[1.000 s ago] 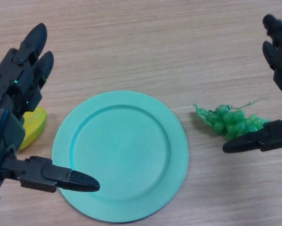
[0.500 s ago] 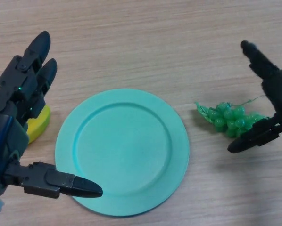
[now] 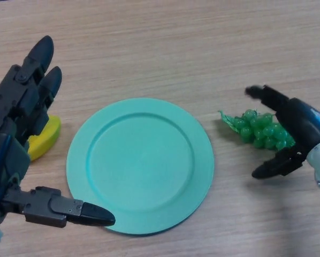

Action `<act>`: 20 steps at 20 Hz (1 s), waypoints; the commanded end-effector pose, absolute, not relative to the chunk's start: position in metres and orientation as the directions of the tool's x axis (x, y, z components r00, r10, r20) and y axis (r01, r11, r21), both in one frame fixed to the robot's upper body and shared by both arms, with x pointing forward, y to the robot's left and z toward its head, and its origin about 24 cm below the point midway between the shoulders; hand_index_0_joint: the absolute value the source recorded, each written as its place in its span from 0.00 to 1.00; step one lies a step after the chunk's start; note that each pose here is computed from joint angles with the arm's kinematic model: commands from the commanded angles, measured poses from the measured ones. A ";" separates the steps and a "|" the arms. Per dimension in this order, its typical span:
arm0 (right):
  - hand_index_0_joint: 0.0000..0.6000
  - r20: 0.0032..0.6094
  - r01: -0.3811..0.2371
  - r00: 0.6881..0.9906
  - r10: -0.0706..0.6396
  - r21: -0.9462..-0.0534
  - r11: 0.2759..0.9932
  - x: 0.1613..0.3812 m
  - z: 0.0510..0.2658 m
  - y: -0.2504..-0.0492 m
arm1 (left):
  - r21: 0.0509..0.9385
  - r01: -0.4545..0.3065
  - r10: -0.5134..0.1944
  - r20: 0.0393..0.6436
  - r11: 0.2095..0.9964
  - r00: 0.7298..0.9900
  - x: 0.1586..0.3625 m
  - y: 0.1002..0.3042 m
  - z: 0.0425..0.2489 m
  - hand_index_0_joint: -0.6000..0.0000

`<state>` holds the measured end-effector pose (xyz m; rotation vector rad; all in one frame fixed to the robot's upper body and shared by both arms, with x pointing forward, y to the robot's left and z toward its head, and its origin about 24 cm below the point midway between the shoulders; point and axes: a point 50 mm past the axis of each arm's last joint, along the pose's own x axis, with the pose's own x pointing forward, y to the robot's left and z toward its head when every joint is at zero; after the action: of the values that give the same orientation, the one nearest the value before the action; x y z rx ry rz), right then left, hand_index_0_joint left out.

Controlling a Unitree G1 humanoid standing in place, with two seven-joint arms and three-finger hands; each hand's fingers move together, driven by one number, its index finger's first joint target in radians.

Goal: Pick up the green grapes and place it on the plate

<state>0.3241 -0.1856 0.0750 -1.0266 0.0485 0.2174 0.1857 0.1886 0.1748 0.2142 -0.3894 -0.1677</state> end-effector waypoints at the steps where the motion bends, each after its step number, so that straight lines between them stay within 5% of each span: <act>1: 1.00 0.004 -0.071 0.985 0.172 -0.900 0.430 0.333 0.107 -0.194 | 0.268 0.036 -0.182 0.541 0.963 0.821 0.173 0.194 0.199 1.00; 7: 1.00 0.098 0.016 0.985 0.139 -0.868 0.496 0.335 0.119 -0.198 | 0.264 0.032 -0.175 0.540 0.964 0.823 0.172 0.197 0.197 1.00; 12: 1.00 0.226 0.040 0.956 0.188 -0.733 0.679 0.310 0.171 -0.181 | 0.232 0.006 -0.135 0.544 0.973 0.828 0.172 0.200 0.198 1.00; 14: 1.00 0.237 -0.020 0.945 0.225 -0.645 0.764 0.296 0.187 -0.164 | 0.214 -0.017 -0.106 0.553 0.977 0.826 0.172 0.204 0.201 1.00; 20: 1.00 0.255 -0.216 0.863 0.436 -0.593 0.776 0.262 0.212 -0.087 | 0.168 -0.040 -0.069 0.593 0.985 0.802 0.169 0.207 0.207 1.00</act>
<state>0.2670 -0.0842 0.1767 -0.5989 -0.1895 0.4334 0.1839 0.2037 0.1795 0.1250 -0.4333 -0.0589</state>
